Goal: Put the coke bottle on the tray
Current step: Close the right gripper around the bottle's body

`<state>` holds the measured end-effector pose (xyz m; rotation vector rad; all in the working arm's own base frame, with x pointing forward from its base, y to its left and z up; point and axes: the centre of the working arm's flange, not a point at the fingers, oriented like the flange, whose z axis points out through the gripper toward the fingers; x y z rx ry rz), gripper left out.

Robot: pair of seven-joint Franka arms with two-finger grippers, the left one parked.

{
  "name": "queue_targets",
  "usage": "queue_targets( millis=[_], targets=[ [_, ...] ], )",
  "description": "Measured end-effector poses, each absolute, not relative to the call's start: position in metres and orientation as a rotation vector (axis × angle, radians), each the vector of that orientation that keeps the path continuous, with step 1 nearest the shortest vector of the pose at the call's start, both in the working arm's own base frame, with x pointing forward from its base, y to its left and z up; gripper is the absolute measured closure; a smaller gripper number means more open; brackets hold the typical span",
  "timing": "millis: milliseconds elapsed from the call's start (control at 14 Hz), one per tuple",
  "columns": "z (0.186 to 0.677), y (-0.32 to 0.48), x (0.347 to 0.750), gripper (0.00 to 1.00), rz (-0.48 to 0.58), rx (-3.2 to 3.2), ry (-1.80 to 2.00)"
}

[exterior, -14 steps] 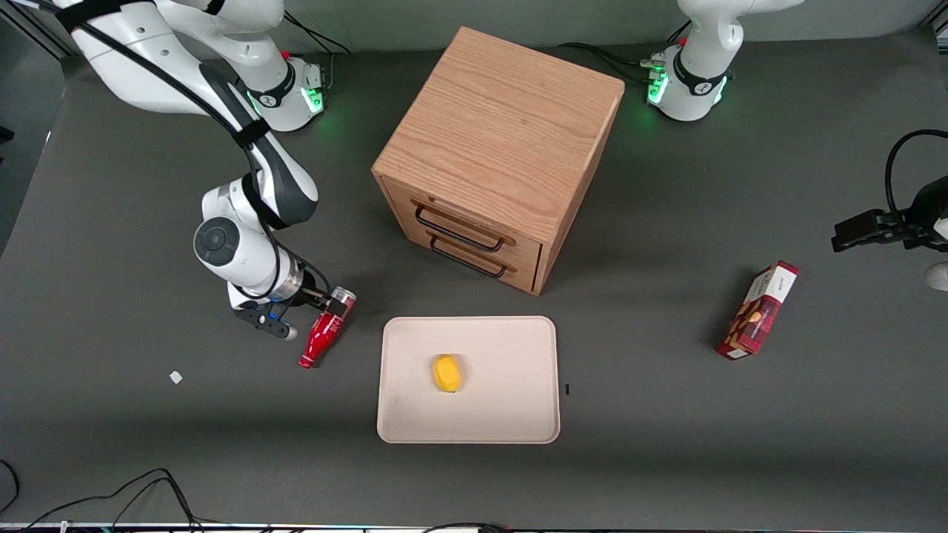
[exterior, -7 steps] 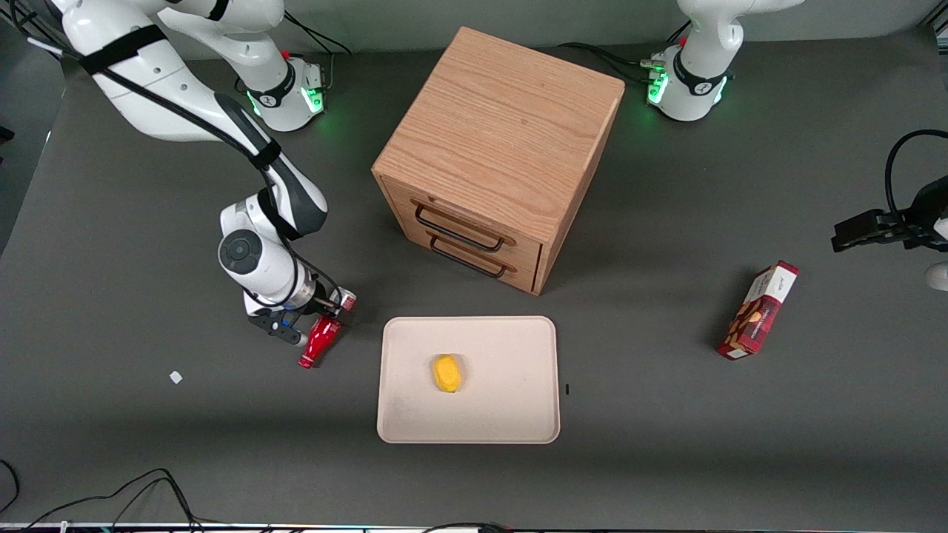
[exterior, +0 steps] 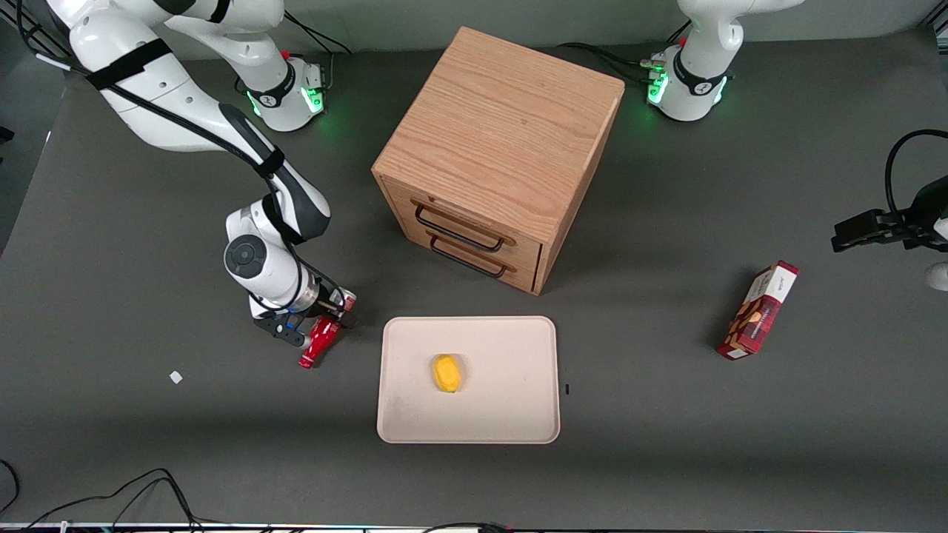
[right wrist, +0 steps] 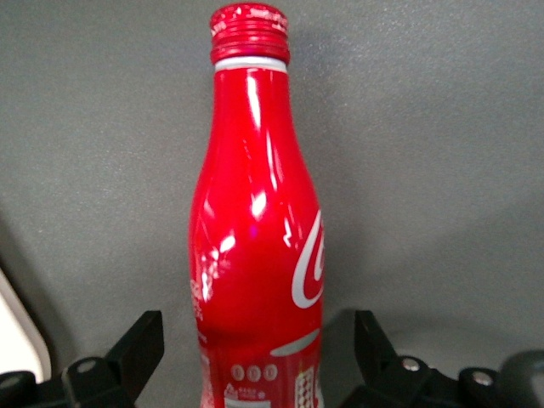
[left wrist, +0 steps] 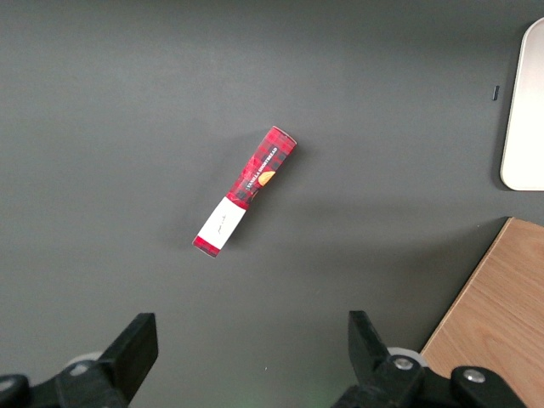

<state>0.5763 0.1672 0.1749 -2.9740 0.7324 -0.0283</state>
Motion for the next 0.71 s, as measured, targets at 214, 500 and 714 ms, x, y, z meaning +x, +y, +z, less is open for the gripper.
queue_targets(
  millis=[214,500,714],
  targets=[
    [0.1749,0.1676,0.5761,0.28,-0.043,-2.994,0.701],
    [0.1753,0.1679,0.5763,0.47,-0.054,-3.005,0.683],
    [0.1803,0.1639,0.5801,0.47,-0.055,-3.016,0.688]
  ],
)
